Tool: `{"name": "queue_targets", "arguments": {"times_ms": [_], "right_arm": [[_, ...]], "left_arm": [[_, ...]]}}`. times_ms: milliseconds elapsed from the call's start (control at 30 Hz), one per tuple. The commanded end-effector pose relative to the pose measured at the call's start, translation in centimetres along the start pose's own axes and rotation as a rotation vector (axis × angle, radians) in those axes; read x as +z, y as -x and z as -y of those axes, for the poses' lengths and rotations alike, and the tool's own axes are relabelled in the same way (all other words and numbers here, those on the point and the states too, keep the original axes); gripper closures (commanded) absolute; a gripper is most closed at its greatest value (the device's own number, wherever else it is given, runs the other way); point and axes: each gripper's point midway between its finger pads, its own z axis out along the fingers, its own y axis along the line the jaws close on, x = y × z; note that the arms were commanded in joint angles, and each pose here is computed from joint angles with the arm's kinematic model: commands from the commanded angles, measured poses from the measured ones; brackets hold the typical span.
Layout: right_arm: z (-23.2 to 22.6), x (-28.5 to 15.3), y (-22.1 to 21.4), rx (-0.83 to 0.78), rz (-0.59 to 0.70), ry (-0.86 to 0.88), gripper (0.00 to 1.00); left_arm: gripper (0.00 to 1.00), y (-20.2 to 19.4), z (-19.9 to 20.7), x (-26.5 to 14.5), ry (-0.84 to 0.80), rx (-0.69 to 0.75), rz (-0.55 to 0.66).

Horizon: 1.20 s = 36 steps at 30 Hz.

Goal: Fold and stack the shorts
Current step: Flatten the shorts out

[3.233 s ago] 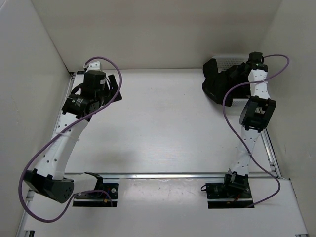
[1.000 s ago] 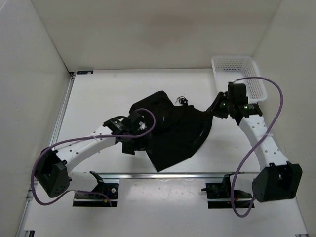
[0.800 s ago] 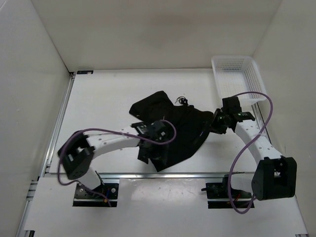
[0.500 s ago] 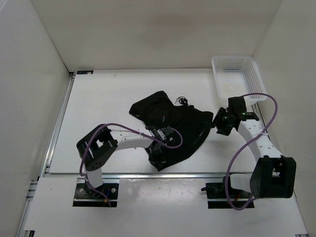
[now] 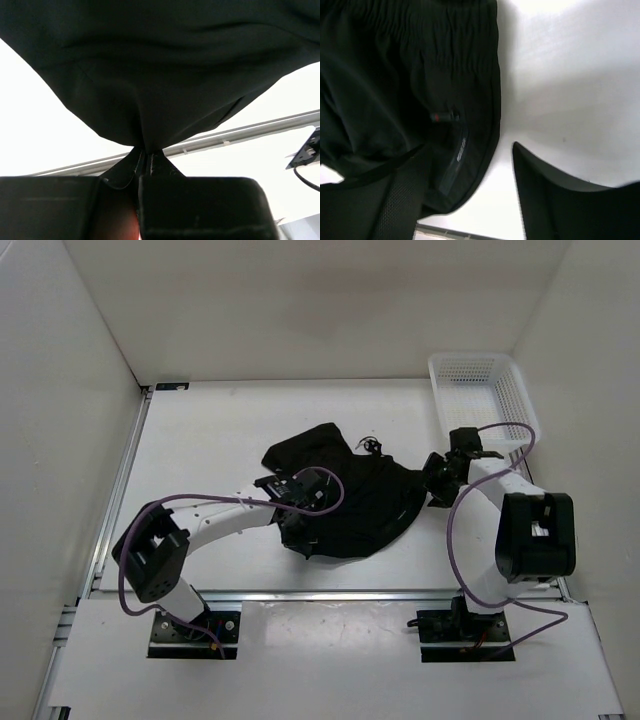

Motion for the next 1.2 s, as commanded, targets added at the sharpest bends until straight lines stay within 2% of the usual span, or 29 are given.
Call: {"name": "queue_targets", "arguments": {"times_ms": [0,33,100,133,167,200,233,300,367,400,433,467,500,533,567,600,667,700,767,800,833,900,933,1000,1033,1067,1100,1133,1167], "right_arm": [[-1.4,1.1,3.1,-0.017,0.069,0.036,0.36],[-0.8,2.1,3.0,-0.009,0.049,0.007,0.39],[-0.9,2.9,3.6,-0.011,0.058,0.012,0.58],[-0.8,3.3,3.6,-0.010,0.055,0.010,0.68],[-1.3,3.1,4.0,-0.013,0.060,0.025,0.93],[-2.3,2.8,4.4,-0.015,0.069,0.049,1.00],[-2.9,2.5,5.1,-0.005,0.086,0.060,1.00],[-6.2,0.6,7.6,-0.032,0.146,0.114,1.00],[-9.2,-1.6,10.2,-0.031,0.204,0.163,1.00],[-10.3,-2.8,11.4,-0.021,0.217,0.174,1.00],[-11.8,-3.6,12.8,-0.014,0.236,0.203,1.00],[-15.4,-7.4,16.3,-0.020,0.331,0.292,1.00],[-16.9,-8.4,17.8,-0.022,0.354,0.326,1.00],[-18.4,-9.9,18.8,-0.026,0.365,0.361,1.00],[-21.8,-15.2,21.5,-0.045,0.469,0.456,1.00],[-22.8,-16.1,22.4,-0.047,0.486,0.483,1.00],[-24.9,-19.9,23.3,-0.062,0.536,0.564,1.00],[-25.8,-22.0,23.6,-0.067,0.574,0.598,1.00],[-26.5,-23.6,22.8,-0.088,0.587,0.632,1.00],[-26.8,-25.8,21.7,-0.119,0.615,0.654,1.00],[-26.8,-26.0,21.1,-0.133,0.637,0.644,1.00],[-25.1,-25.1,18.5,-0.148,0.615,0.614,1.00],[-24.9,-24.4,17.2,-0.154,0.594,0.613,1.00],[-22.6,-22.0,13.7,-0.158,0.561,0.548,1.00],[-21.6,-21.0,12.4,-0.161,0.549,0.515,1.00],[-21.2,-21.9,10.3,-0.186,0.564,0.521,1.00],[-18.5,-18.0,8.0,-0.178,0.496,0.439,1.00],[-17.2,-16.8,6.6,-0.177,0.476,0.409,1.00],[-16.3,-16.9,4.7,-0.190,0.477,0.402,1.00]], "left_arm": [[0.90,0.4,0.1,-0.7,0.010,0.020,0.028],[0.90,0.5,0.1,-0.9,0.011,0.020,0.027],[0.90,0.8,-0.1,-1.2,0.032,0.020,0.040],[0.90,1.3,-0.8,-1.5,0.043,0.010,0.055],[0.90,1.9,-1.0,-2.1,0.046,0.009,0.073],[0.90,2.4,-1.7,-2.5,0.065,0.000,0.077],[0.90,3.3,-2.0,-3.2,0.059,-0.005,0.095],[0.90,8.0,-3.2,-6.0,0.051,-0.037,0.188],[0.90,12.4,-6.7,-7.8,0.135,-0.113,0.239],[0.90,16.3,-6.1,-11.3,0.111,-0.104,0.340],[0.90,18.5,-6.8,-13.0,0.118,-0.119,0.383],[0.90,20.0,-8.0,-13.5,0.154,-0.141,0.373],[0.90,24.3,-8.6,-18.5,0.121,-0.177,0.513],[0.90,26.0,-9.3,-20.5,0.118,-0.196,0.562],[0.90,27.9,-11.1,-20.9,0.120,-0.237,0.560],[0.90,30.3,-10.4,-25.9,0.066,-0.231,0.697],[0.90,32.4,-10.9,-28.6,0.015,-0.249,0.773],[0.90,32.9,-11.8,-31.4,-0.005,-0.265,0.848],[0.90,33.2,-11.9,-33.4,-0.053,-0.259,0.905],[0.90,32.2,-11.9,-35.8,-0.064,-0.255,0.963],[0.90,31.8,-12.7,-35.0,-0.051,-0.270,0.944],[0.90,30.3,-12.2,-37.4,-0.066,-0.242,1.018],[0.90,29.5,-12.8,-35.0,-0.043,-0.246,0.956],[0.90,26.8,-12.8,-34.2,-0.026,-0.231,0.924],[0.90,24.9,-13.8,-29.5,0.018,-0.242,0.800],[0.90,23.7,-14.2,-27.9,0.024,-0.258,0.767],[0.90,22.2,-15.0,-26.1,0.045,-0.281,0.728],[0.90,20.2,-14.7,-26.2,0.030,-0.279,0.750],[0.90,17.3,-16.1,-21.1,0.062,-0.318,0.625]]}}
